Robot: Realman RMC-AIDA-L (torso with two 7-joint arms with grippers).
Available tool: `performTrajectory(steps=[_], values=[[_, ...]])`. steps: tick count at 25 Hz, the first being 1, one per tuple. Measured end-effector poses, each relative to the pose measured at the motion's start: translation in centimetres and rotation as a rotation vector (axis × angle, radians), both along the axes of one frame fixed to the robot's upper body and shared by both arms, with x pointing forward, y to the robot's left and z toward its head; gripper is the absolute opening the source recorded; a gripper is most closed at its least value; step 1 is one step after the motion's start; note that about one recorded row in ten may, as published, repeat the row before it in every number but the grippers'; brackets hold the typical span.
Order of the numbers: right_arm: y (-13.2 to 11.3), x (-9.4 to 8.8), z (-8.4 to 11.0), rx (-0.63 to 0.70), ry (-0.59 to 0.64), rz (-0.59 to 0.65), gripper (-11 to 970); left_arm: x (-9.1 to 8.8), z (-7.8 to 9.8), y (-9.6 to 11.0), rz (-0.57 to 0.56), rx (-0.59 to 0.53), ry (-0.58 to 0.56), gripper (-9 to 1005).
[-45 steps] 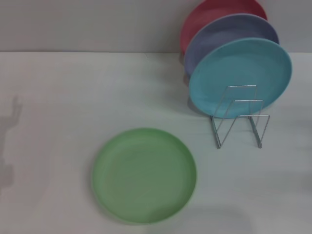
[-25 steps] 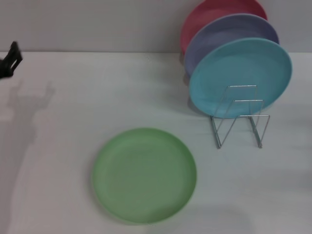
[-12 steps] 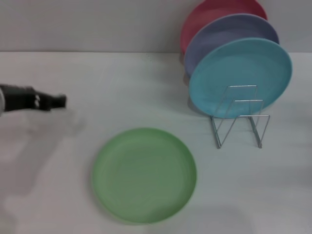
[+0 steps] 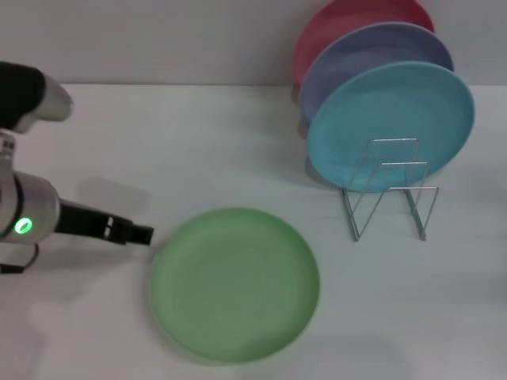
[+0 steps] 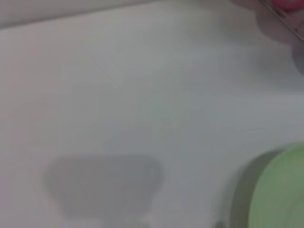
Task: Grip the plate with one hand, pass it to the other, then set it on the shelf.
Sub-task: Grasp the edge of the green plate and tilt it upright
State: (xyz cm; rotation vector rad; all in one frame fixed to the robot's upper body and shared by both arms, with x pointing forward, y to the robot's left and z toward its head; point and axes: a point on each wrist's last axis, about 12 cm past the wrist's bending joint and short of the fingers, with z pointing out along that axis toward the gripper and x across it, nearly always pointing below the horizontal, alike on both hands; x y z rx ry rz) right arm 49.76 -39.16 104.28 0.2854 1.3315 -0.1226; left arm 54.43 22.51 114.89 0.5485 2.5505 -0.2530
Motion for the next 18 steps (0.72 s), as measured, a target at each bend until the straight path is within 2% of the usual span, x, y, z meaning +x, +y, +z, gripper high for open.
performTrajectory(steps=[4,12,18], values=[[-0.1,0.1,0.1,-0.001,-0.004,-0.003,819,0.0,-1.0,-0.6,-0.021,0.001,0.05,775],[-0.1,0.1,0.1,-0.001,-0.006,-0.003,818,-0.2,-1.3,-1.1,-0.034,-0.02,0.078,763],[0.0,0.1,0.1,-0.001,-0.006,-0.003,818,0.1,-2.5,-1.1,-0.031,-0.01,0.131,754]])
